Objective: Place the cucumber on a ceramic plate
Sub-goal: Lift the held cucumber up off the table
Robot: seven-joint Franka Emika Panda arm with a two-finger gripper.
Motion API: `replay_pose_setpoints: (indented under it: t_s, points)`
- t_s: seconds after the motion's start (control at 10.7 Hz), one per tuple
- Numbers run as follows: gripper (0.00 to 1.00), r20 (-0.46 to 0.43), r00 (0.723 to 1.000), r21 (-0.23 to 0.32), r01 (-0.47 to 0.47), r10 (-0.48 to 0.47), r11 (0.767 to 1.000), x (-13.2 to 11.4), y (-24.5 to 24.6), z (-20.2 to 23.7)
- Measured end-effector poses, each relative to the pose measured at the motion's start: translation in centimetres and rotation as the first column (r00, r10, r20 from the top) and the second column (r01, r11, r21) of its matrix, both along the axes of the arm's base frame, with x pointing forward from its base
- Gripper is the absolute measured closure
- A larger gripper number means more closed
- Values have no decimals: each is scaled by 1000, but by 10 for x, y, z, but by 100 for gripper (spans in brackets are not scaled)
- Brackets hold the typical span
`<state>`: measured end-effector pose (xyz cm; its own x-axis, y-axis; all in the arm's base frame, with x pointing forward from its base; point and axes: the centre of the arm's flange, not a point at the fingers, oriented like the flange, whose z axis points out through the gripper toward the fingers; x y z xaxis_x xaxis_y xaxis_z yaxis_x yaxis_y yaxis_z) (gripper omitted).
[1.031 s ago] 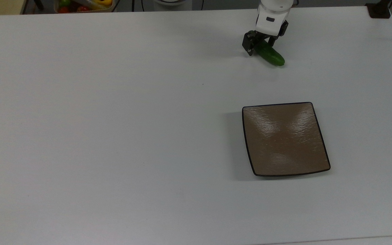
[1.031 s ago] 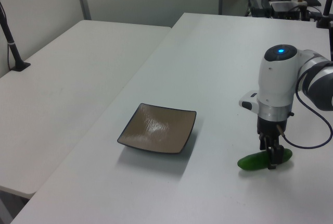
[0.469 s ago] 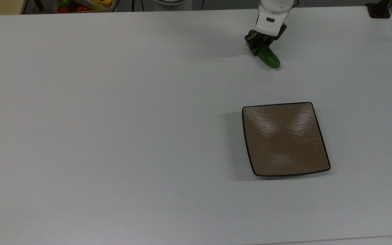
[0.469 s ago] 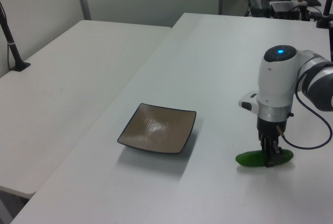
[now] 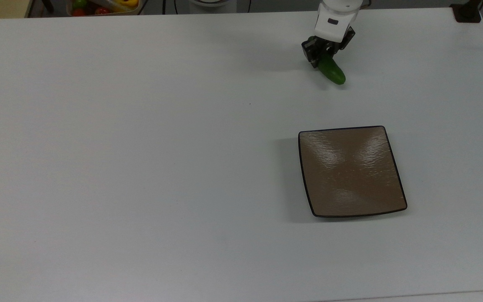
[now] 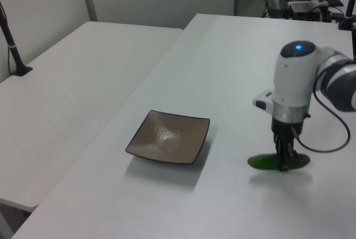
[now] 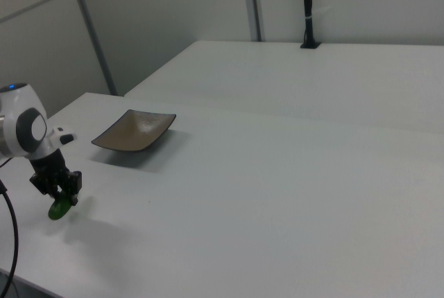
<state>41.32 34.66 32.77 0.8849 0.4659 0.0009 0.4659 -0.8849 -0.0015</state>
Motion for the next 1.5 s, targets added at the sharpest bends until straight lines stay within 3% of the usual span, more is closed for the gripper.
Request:
replay_pose_setpoints:
  t_s: [0.28,0.66,0.94,1.22,1.5]
  points:
    - [59,13,997,-33,71,-71,997,26,-23,63]
    - [59,-7,981,-36,195,-195,980,75,-79,139]
    - [59,1,974,-22,228,-228,973,98,-115,153]
    - [59,18,973,-3,232,-232,973,113,-112,162]
    - [59,74,969,63,233,-237,971,157,-97,165]
